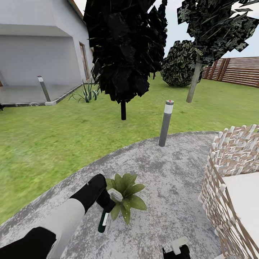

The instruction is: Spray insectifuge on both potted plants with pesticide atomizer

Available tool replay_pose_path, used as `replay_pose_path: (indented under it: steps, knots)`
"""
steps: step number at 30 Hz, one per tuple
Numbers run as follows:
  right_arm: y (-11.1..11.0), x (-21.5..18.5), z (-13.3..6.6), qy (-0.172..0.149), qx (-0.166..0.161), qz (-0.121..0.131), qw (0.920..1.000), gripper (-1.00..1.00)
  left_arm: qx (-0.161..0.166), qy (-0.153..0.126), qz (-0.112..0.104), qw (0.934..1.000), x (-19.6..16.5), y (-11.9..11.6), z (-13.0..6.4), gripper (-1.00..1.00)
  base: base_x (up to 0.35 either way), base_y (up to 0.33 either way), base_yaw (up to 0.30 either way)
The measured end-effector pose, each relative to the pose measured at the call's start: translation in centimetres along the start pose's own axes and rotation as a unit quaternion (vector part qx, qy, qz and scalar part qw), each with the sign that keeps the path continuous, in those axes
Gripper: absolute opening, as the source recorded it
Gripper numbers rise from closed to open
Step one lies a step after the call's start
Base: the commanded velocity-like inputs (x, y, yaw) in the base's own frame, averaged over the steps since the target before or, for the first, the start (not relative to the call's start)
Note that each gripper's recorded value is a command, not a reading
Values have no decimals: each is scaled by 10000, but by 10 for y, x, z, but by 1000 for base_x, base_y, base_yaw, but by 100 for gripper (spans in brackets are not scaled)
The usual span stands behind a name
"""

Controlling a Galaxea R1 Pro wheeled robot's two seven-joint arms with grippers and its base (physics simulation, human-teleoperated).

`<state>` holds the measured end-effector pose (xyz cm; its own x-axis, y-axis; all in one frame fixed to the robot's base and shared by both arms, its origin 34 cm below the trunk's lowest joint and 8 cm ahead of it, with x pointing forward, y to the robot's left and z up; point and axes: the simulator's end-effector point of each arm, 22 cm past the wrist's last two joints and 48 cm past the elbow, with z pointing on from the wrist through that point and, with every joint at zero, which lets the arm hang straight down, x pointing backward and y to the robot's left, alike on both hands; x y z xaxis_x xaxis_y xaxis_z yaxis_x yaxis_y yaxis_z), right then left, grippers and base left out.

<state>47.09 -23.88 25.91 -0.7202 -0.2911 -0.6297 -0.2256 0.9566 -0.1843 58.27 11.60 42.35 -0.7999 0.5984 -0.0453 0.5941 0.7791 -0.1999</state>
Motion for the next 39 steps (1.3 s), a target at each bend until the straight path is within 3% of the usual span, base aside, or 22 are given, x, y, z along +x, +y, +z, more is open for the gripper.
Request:
replay_pose_path:
  steps: [7, 13, 18, 25, 31, 39]
  knots:
    - [0, 1, 0, 5, -4, 0, 10000, 100, -11, 141, -143, 9998, 20, 14, 7, -100, 0, 0, 0]
    - [0, 1, 0, 4, -12, -12, 10000, 100, 146, -82, 121, 9998, -15, -24, -1, -100, 0, 0, 0]
    - [0, 1, 0, 5, -11, -24, 10000, 100, 95, -97, 121, 9998, -18, -19, -5, -100, 0, 0, 0]
    - [-3, 2, 0, 10, 4, -26, 10000, 100, 62, 45, 27, 10000, 2, -5, 4, -100, 0, 0, 0]
    - [-3, 2, 0, 10, 5, -25, 10000, 100, 247, 257, 23, 9994, 27, -24, 29, -100, 0, 0, 0]
    - [-3, 2, 0, 10, 5, -25, 10000, 100, 361, 69, 190, 9991, 1, -52, 21, -100, 0, 0, 0]
